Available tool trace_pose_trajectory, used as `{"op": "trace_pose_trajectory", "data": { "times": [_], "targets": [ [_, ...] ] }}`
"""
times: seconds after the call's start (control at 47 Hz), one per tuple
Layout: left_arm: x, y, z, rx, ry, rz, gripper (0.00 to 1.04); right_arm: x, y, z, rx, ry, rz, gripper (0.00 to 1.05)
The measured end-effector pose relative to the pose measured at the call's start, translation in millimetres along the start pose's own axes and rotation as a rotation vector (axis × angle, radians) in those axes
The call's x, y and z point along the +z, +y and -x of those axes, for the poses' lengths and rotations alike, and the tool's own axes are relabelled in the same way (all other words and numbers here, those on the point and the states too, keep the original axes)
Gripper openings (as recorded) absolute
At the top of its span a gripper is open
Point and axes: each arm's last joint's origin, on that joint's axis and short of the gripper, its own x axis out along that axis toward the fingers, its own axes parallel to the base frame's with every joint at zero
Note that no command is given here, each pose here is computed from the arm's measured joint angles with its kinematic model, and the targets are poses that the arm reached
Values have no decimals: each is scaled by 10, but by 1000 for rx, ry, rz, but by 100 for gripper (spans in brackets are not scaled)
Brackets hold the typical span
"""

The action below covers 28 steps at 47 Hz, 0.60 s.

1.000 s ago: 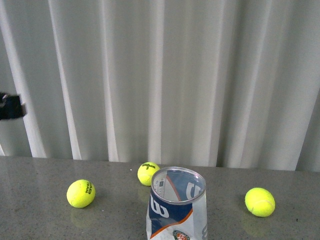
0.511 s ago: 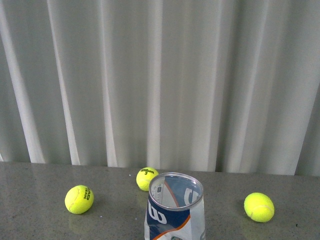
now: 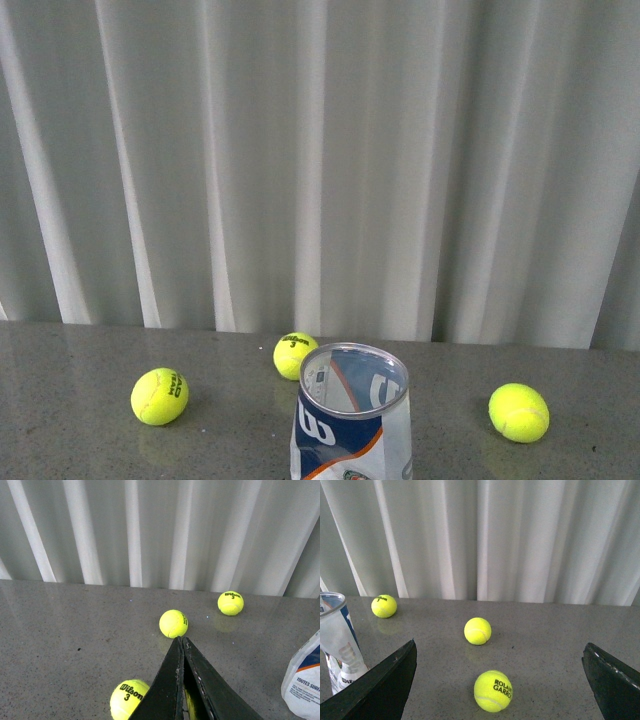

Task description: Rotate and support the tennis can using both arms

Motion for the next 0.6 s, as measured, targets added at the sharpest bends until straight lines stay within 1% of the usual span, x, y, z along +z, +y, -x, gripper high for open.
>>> {"op": "trace_pose_trajectory", "data": {
  "times": [0.064,0.128,0.596],
  "targets": [
    [-41,0,23,0,-2,0,4,0,0,0,0,0,0,98],
    [-25,0,39,-2,-25,-2,4,0,0,0,0,0,0,98],
    [4,0,208,-4,-36,-3,4,0,0,0,0,0,0,98]
  ]
}}
